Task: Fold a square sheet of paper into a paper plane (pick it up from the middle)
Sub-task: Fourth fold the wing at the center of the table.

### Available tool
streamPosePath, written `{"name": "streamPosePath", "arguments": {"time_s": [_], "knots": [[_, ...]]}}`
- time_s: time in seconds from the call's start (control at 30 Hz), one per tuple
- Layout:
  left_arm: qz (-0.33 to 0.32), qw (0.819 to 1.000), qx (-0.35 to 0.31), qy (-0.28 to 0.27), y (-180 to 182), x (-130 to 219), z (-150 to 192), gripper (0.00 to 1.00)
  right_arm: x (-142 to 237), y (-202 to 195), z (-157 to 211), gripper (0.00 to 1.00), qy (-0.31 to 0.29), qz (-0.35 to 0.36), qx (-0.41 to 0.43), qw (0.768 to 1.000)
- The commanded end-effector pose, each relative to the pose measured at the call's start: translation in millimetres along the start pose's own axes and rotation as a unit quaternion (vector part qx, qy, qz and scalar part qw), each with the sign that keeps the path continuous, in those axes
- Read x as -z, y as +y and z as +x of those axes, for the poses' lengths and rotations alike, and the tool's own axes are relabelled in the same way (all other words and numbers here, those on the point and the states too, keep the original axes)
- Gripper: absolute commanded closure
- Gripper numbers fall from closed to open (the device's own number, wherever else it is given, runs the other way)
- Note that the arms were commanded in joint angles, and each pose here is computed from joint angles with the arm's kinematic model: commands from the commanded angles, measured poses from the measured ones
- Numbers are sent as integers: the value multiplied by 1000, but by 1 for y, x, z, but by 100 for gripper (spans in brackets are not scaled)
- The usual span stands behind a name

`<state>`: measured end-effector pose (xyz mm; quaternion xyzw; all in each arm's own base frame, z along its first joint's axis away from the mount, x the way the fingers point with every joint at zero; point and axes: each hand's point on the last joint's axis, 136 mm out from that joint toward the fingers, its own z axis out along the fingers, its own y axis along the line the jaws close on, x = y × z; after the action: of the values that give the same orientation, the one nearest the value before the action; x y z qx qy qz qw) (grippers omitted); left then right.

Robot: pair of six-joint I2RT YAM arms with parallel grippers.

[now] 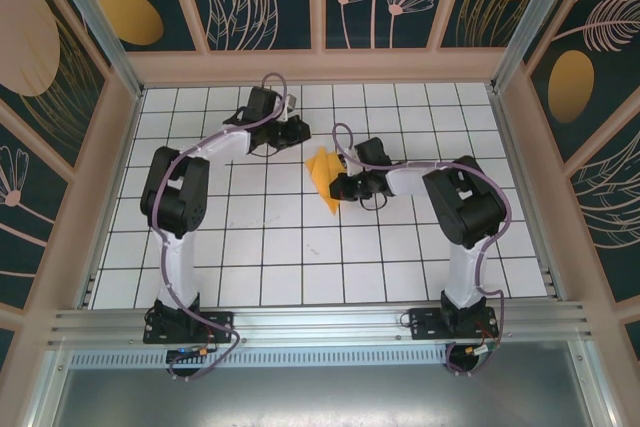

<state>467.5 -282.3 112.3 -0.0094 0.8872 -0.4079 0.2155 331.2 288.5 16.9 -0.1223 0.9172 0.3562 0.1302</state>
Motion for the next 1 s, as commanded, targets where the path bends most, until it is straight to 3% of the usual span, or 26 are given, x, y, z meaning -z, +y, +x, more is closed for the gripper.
{"name": "streamPosePath", "arguments": {"time_s": [0.0, 0.13, 0.2, 0.7, 0.97], "knots": [[71, 997, 13, -5, -37, 2, 19, 88, 2, -27, 78, 100, 119, 41, -56, 990], [100, 994, 35, 35, -47, -15, 52, 90, 3, -27, 79, 100, 119, 40, -52, 991], [79, 994, 48, 55, -38, -25, 66, 90, 4, -28, 77, 100, 114, 40, -53, 991], [-38, 991, 98, 86, 60, -77, 113, 94, 9, -18, 66, 100, 93, 26, -51, 994], [-72, 989, 82, 97, 77, -72, 126, 93, 27, 33, 46, 100, 66, -69, -36, 995]]}}
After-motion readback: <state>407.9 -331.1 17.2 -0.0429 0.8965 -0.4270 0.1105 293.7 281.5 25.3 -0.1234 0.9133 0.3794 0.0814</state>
